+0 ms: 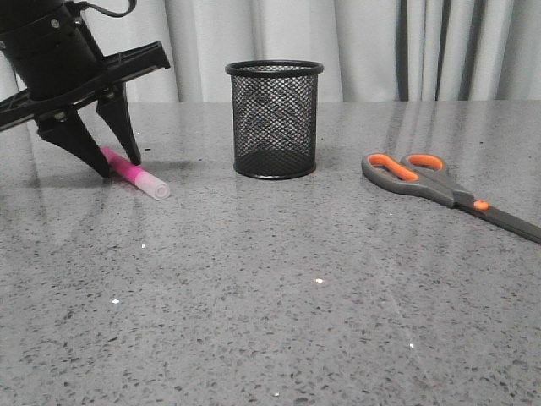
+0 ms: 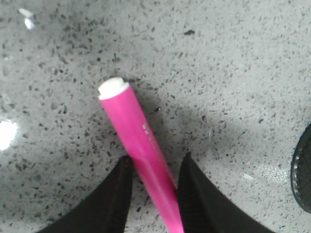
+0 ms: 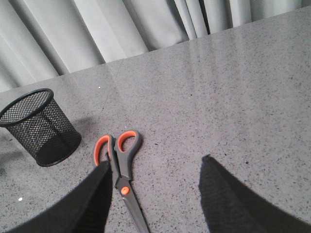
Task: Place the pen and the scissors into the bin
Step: 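Close the left gripper on the pink highlighter and lift it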
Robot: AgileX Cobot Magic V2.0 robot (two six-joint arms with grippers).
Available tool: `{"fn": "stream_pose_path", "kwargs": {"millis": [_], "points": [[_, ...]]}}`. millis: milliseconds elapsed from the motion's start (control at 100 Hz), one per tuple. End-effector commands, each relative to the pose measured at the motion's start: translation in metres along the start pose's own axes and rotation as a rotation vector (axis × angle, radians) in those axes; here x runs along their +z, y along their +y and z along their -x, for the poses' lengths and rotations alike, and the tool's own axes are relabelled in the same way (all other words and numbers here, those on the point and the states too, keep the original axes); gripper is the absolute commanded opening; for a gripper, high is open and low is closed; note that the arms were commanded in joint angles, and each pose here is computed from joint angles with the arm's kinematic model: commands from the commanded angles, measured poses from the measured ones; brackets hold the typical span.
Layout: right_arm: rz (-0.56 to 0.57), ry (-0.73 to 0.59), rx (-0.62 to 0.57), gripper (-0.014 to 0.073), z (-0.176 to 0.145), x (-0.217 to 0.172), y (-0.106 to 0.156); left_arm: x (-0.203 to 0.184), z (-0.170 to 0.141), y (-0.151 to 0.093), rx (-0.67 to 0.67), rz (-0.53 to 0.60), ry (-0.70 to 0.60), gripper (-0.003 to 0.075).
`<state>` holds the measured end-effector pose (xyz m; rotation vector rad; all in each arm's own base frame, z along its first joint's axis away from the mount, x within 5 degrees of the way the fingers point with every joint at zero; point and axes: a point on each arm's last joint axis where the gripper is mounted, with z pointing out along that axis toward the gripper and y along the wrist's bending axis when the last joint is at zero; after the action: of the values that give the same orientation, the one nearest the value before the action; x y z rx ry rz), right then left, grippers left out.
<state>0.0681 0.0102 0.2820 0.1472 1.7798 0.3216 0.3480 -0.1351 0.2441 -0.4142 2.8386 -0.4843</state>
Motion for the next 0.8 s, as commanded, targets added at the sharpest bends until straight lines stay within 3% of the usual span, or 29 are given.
{"fn": "stream_pose_path", "kwargs": {"millis": [0, 130, 330, 500, 630, 790], "points": [[0.012, -0.083, -0.010, 0.0360, 0.016, -0.002, 0.004, -0.003, -0.002, -0.002, 0.014, 0.012, 0.010, 0.0206], [0.011, -0.079, -0.010, 0.0360, 0.016, -0.002, 0.004, 0.003, -0.003, -0.001, 0.047, 0.038, 0.023, 0.0175], [0.011, -0.079, -0.010, 0.0360, 0.016, -0.002, 0.004, 0.005, -0.002, 0.001, 0.102, 0.058, 0.023, -0.0022], [0.011, -0.079, -0.010, 0.0360, 0.016, -0.002, 0.004, 0.001, -0.001, 0.001, 0.161, 0.058, 0.002, -0.0021], [0.011, -0.079, -0.010, 0.0360, 0.016, -0.002, 0.004, -0.022, 0.006, -0.006, 0.195, 0.028, -0.102, -0.0021], [0.011, -0.079, -0.010, 0.0360, 0.016, -0.002, 0.004, -0.080, 0.011, -0.022, 0.271, -0.111, -0.364, -0.0021]]}}
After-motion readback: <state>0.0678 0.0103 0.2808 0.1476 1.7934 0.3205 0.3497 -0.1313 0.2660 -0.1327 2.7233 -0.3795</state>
